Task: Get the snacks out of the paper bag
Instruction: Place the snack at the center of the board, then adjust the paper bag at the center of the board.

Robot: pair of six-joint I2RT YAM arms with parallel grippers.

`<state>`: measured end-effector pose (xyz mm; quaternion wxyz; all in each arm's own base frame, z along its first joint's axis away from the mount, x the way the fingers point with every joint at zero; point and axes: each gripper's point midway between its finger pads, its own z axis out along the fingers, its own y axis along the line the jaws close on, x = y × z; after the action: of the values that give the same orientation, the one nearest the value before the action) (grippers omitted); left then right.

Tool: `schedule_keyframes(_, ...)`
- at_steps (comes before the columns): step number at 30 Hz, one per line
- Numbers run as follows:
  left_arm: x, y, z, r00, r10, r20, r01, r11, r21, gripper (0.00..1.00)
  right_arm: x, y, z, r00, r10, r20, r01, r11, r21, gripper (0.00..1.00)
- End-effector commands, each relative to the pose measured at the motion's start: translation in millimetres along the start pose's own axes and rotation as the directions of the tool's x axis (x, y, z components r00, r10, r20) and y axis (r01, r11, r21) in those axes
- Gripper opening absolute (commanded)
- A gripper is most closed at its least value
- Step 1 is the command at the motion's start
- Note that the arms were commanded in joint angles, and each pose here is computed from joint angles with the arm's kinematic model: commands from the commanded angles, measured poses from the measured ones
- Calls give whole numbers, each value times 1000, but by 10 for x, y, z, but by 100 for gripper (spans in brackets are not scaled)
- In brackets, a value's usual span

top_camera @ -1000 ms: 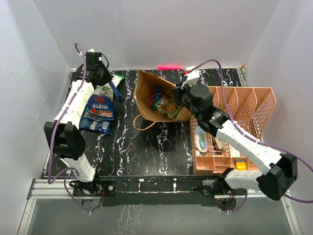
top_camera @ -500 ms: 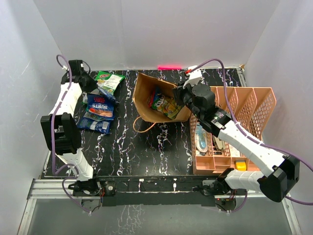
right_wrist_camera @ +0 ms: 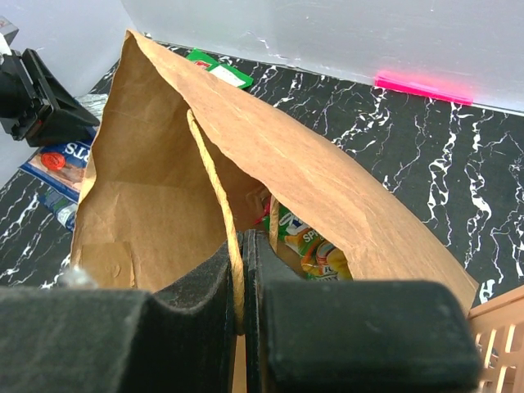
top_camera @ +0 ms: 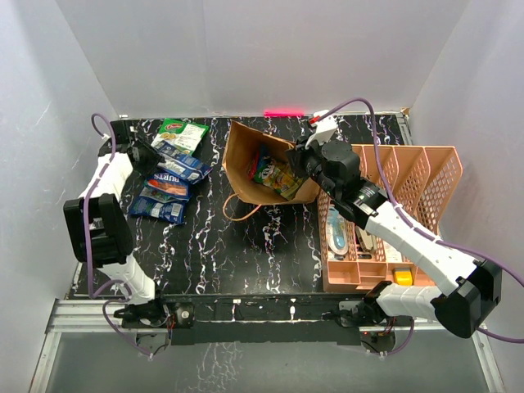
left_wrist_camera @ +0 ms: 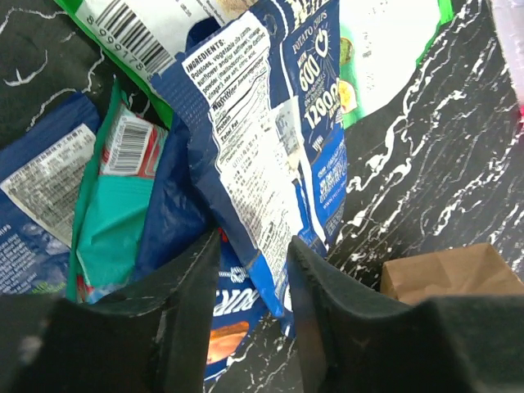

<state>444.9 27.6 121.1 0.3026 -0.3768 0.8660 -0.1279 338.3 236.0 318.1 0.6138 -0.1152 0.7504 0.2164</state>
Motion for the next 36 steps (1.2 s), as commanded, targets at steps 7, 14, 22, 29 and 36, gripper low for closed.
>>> schedule_keyframes(7, -27, -308, -582, 999, 10, 53, -20, 983, 181, 58, -407, 108, -91, 995, 32, 90, -28, 998, -47, 8)
schedule_keyframes(14, 159, -514, -886, 1000, 17, 5, -18, 944, 330, 76, -466, 231, -128, 994, 56, 90, -46, 993, -111, 8)
schedule_keyframes(22, 354, -627, -1209, 996, 85, -13, -73, 911, 406, 83, -421, 739, -219, 994, 100, 31, -81, 920, -384, 8)
schedule_keyframes(29, 542, -747, -1554, 985, 172, 19, -162, 876, 455, 86, -50, 1373, -408, 975, 104, -197, -214, 680, -701, 8)
schedule_keyframes(36, 840, -744, -1732, 965, 262, 26, -244, 854, 460, 87, 249, 1593, -433, 932, 142, -335, -353, 573, -739, 8)
